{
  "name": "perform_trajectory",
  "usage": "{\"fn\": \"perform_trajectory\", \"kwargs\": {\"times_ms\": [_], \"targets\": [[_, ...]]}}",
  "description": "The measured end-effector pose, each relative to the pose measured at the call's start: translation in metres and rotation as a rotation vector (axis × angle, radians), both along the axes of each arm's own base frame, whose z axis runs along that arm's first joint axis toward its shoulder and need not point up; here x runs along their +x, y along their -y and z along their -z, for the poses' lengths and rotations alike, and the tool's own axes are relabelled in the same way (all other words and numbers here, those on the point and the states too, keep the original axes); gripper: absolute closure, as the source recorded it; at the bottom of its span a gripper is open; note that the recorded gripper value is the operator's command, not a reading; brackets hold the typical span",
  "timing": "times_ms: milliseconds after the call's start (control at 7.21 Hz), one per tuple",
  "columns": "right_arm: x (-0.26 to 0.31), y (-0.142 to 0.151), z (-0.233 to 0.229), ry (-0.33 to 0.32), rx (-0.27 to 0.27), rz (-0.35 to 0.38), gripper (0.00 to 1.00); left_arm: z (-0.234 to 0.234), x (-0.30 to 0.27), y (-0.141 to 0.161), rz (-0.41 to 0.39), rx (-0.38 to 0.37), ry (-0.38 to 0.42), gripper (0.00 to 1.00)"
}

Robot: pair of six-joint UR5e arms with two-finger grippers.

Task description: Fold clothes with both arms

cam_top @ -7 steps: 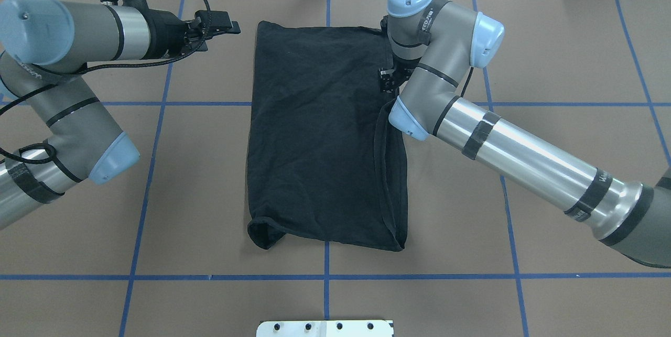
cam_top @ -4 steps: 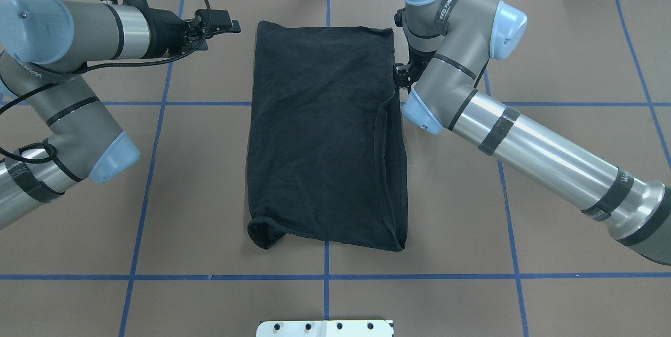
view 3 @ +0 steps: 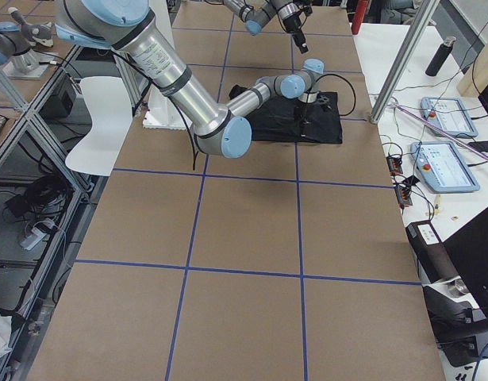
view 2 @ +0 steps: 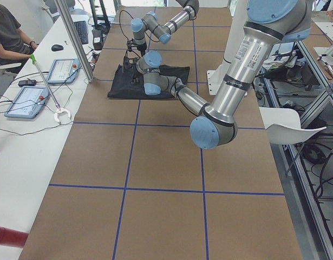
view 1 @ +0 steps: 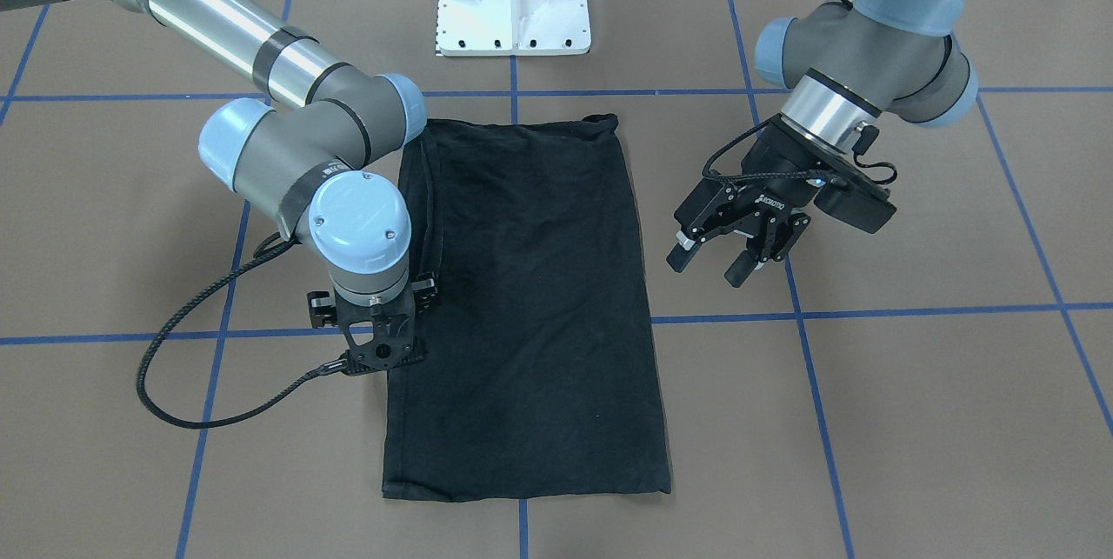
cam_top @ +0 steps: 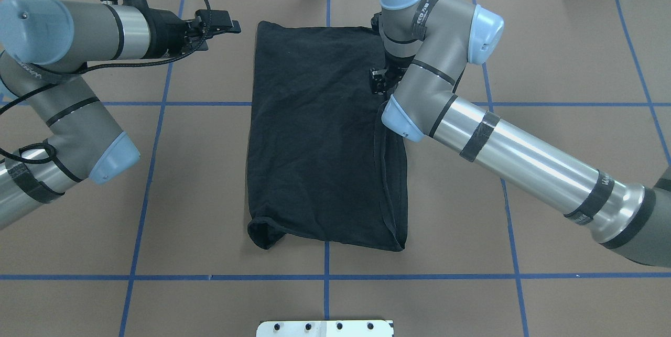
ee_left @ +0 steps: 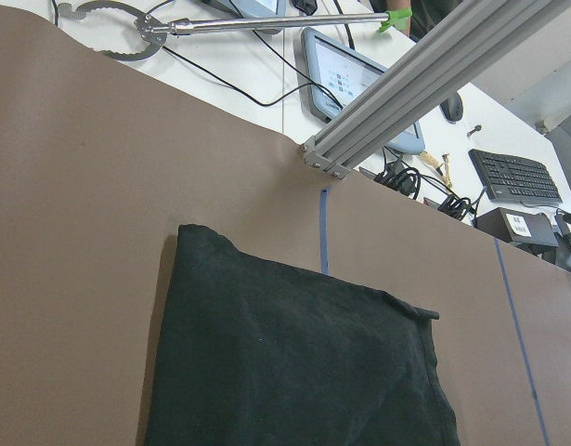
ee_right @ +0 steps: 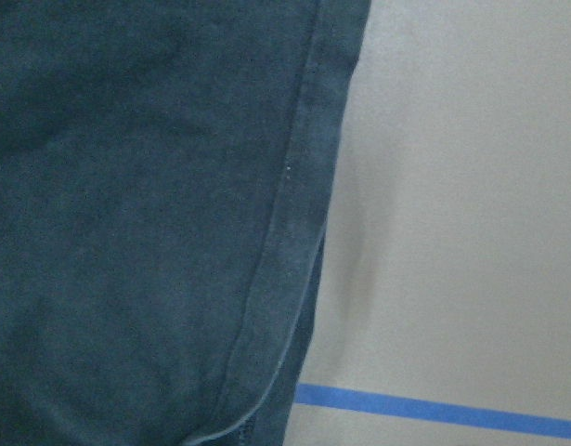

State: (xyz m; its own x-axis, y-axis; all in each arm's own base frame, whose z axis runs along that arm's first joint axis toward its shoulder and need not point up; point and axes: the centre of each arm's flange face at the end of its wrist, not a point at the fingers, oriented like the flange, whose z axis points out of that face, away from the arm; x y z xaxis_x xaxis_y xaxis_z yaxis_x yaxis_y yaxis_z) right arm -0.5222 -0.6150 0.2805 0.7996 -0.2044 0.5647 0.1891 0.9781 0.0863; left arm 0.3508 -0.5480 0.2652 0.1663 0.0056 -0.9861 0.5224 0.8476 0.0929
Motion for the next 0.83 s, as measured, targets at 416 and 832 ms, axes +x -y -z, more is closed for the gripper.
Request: {"fn": "perform_trajectory", "kwargs": {"times_ms": [416, 832], "targets": [[-0.017, -0.008, -0.002, 0.015, 0.001, 0.003, 0.06, 0.001, 0.000, 0.000, 0.000, 0.002, -0.001, 0.00], [-0.027, -0.016, -0.002, 0.014, -0.003, 0.016, 0.07, 0.001, 0.000, 0.000, 0.000, 0.002, -0.001, 0.00]]}}
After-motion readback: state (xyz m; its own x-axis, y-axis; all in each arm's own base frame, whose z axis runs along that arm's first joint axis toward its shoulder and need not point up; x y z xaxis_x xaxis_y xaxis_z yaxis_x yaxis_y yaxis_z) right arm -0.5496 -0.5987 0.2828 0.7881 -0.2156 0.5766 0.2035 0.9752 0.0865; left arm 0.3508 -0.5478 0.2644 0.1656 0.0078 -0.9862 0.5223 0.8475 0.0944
